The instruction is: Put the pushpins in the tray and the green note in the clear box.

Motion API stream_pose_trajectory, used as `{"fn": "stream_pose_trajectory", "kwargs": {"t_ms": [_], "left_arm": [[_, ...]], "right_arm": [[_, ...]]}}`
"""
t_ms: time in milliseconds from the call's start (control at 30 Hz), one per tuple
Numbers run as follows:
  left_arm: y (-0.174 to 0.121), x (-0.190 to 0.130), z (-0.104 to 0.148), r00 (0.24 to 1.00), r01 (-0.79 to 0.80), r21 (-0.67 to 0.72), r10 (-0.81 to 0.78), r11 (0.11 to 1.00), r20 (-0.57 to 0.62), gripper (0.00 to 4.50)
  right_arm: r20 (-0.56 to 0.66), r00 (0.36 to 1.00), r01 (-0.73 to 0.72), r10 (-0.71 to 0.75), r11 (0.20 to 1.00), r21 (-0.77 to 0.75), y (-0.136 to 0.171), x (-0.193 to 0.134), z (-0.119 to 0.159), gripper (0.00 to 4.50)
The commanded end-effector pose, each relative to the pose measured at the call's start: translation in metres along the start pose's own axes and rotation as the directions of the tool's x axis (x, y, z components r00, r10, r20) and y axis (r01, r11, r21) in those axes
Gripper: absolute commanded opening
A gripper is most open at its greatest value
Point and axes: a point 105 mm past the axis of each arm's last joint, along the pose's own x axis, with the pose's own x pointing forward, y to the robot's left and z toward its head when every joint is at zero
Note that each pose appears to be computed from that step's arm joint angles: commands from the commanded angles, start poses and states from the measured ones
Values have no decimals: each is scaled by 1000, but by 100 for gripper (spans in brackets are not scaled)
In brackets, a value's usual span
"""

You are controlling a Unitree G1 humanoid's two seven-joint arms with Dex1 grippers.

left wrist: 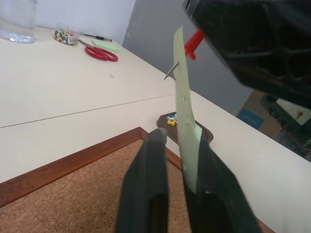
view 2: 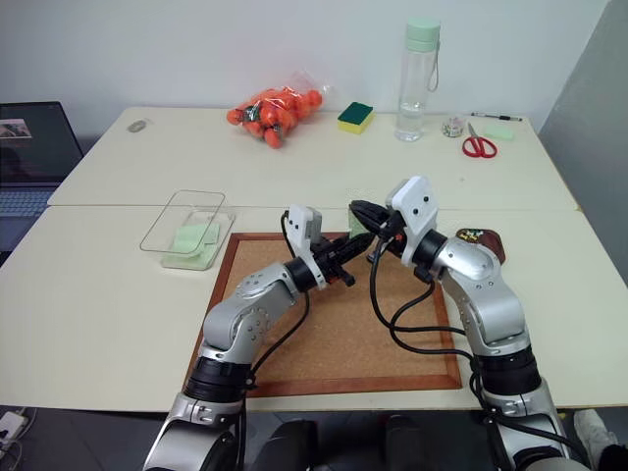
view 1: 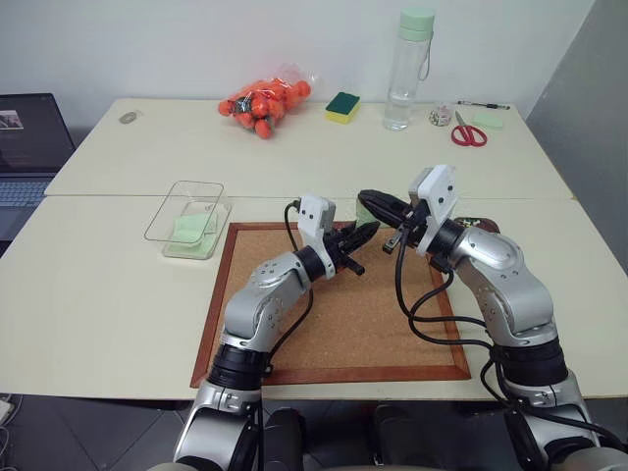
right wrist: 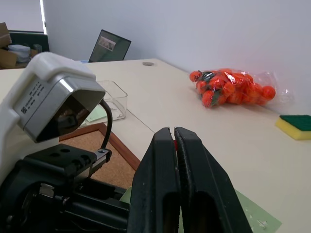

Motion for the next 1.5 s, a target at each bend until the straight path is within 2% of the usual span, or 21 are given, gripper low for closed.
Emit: {"fn": "stream_pose_trajectory", "kwargs": {"t_ms": [33, 267, 600, 733, 833, 933, 1067, 1167, 1300, 1333, 1500], "left_arm": [[-1, 3, 7, 1000, -7, 9, 6, 1000, 26, 8], [1, 1, 7, 999, -28, 9, 28, 1000, 36, 8], [4, -3, 7, 998, -50, 11, 50, 999, 38, 8], [4, -5, 7, 998, -54, 11, 53, 998, 41, 8], [7, -13, 9, 997, -68, 11, 67, 998, 45, 8], [8, -27, 8, 997, -69, 15, 68, 998, 26, 8], [6, -46, 9, 998, -64, 22, 64, 998, 3, 8], [6, -55, 9, 997, -78, 31, 79, 996, -12, 8], [5, -61, 7, 996, -89, 41, 90, 995, -26, 8], [4, -62, 7, 995, -91, 44, 92, 995, -28, 0], [3, -63, 7, 995, -98, 49, 100, 994, -30, 0]], "right_arm": [[66, 998, -9, 11, 1000, -29, 4, 2, 20, 0], [78, 997, -1, 1, 1000, -2, 2, 1, 25, 0], [101, 995, 10, -22, 993, 116, -9, -11, 40, 0], [65, 993, 93, -101, 990, 108, -32, -26, 39, 0], [-23, 975, 222, -221, 972, 75, -64, -48, 23, 0], [-135, 941, 317, -311, 948, 29, -86, -70, -5, 0], [-312, 817, 500, -485, 865, -35, -120, -101, -52, 0], [-398, 744, 558, -537, 827, -72, -135, -116, -76, 0], [-459, 708, 575, -538, 815, -69, -144, -123, -95, 0], [-471, 700, 578, -536, 814, -68, -146, -125, -98, 37], [-490, 690, 582, -532, 811, -61, -149, -128, -103, 144]]}}
